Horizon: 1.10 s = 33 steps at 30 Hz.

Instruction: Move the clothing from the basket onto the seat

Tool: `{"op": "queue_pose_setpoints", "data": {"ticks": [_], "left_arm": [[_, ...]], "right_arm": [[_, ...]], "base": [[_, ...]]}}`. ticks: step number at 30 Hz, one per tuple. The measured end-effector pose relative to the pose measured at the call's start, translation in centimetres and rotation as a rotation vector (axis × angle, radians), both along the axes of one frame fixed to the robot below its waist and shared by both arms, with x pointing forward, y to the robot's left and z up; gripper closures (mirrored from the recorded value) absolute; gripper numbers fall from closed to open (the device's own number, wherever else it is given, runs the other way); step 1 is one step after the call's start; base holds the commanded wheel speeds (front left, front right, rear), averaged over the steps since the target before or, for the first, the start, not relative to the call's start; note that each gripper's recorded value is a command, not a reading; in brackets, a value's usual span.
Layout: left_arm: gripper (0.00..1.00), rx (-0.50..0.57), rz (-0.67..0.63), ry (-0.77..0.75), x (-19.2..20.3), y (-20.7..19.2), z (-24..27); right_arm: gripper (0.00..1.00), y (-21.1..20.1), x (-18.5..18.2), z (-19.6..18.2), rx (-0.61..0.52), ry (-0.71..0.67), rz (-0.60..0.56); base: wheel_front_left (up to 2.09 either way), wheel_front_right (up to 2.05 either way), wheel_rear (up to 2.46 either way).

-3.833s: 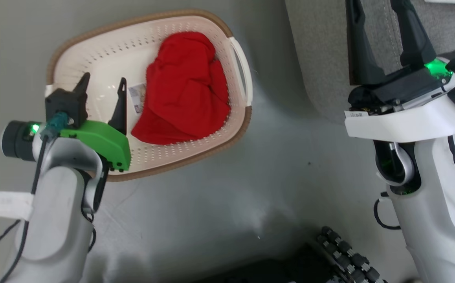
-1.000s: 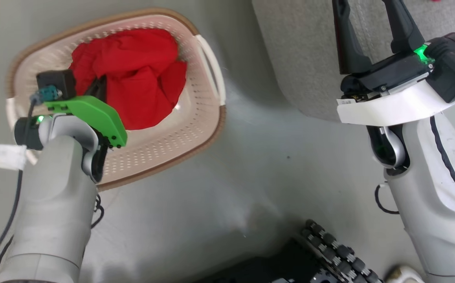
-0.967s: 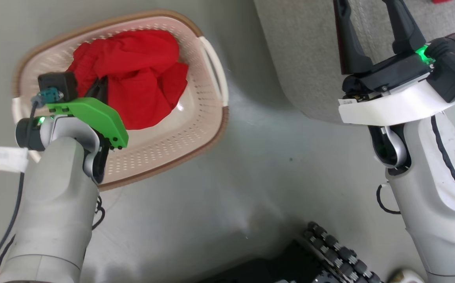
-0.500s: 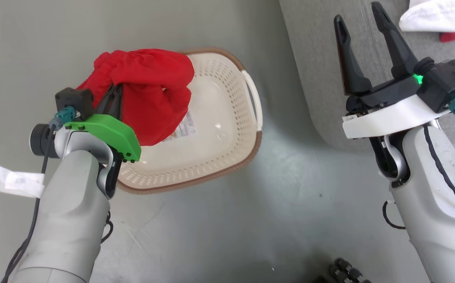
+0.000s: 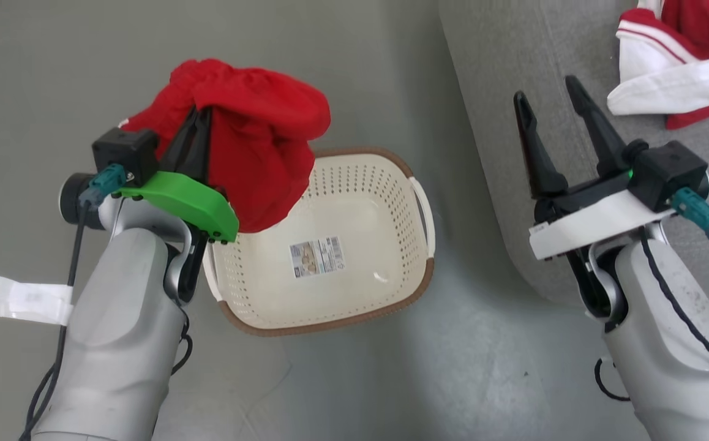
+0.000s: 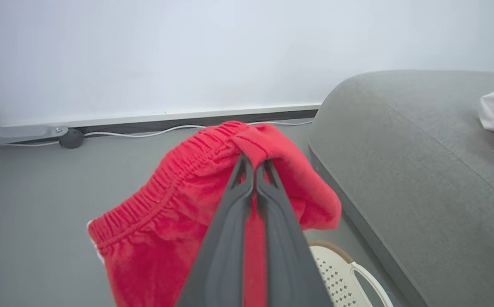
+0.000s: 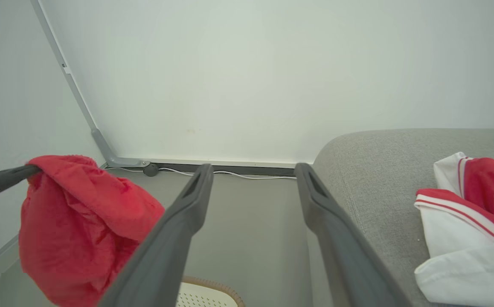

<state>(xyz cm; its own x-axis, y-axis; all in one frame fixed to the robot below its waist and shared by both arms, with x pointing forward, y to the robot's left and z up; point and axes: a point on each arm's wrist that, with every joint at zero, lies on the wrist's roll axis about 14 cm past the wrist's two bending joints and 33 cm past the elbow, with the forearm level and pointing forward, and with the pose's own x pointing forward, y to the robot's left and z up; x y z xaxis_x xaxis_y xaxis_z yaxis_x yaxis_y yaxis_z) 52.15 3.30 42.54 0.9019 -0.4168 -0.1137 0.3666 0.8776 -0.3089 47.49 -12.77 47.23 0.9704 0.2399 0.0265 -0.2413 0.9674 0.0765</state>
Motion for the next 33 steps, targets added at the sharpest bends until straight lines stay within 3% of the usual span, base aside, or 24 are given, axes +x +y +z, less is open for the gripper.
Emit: {"op": "queue_pose_setpoints", "data": {"ticks": [10,33], "left_arm": [[1.00,-0.070,0.045,-0.258,-2.0,1.5,10.6],[1.00,-0.161,-0.115,-0.481,-13.1,-2.6,19.6]], "right_arm": [[0.00,0.5,-3.5,1.1,0.016,0.009,0.005],[0.00,2.7,-10.1,5.2,0.048,-0.060,0.056]], "base": [[0.00,0.00,0.00],[0.00,0.00,0.00]]}}
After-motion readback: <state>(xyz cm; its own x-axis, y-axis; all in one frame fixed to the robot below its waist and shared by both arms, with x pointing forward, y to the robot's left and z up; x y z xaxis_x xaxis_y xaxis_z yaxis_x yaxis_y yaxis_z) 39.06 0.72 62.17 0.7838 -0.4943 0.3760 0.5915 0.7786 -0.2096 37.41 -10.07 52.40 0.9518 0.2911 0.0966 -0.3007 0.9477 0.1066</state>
